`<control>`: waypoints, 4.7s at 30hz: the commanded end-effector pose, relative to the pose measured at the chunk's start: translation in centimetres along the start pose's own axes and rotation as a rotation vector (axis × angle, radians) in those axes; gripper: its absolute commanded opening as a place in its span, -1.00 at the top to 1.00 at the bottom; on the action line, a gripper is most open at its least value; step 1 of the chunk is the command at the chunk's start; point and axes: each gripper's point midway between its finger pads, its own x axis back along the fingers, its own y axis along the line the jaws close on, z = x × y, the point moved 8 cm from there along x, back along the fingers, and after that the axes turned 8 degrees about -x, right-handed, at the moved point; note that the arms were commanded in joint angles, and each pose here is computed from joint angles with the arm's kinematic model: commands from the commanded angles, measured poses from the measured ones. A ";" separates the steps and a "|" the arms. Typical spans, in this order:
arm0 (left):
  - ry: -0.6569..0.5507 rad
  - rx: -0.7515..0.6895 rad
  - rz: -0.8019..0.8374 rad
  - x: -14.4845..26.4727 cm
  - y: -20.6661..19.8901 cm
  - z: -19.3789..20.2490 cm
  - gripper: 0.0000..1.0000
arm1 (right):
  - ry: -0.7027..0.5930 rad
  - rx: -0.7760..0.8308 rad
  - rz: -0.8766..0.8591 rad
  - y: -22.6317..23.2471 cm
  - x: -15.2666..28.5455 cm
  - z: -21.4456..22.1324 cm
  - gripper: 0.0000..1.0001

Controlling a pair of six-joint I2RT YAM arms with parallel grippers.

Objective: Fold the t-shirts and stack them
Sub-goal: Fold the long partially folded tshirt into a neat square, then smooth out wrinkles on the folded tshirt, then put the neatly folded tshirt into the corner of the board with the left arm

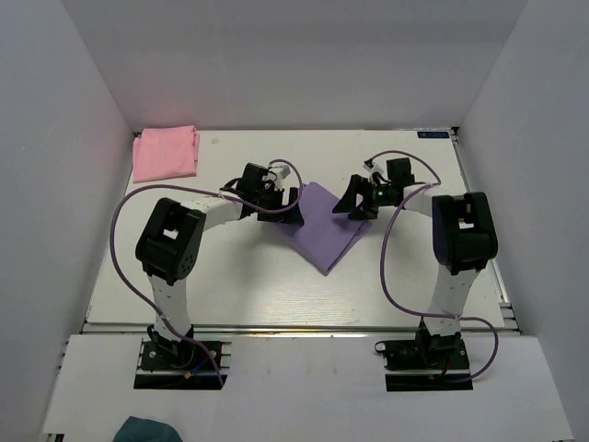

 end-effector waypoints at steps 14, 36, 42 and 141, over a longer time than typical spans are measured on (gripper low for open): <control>-0.281 -0.210 -0.011 6.8 -4.6 -10.9 -1.00 | -0.188 0.295 -0.132 10.0 6.8 -3.5 -0.81; 0.030 -0.184 0.260 -2.3 -1.6 -4.5 -1.00 | -0.267 0.236 -0.057 8.9 9.9 -0.8 -0.81; -0.106 -0.345 0.165 2.3 -3.6 -8.2 -1.00 | -0.274 0.303 -0.103 10.2 10.9 -0.1 -0.81; -0.291 -0.484 -1.200 21.7 17.3 -22.2 1.00 | -0.658 0.214 0.400 4.3 13.2 2.5 -0.81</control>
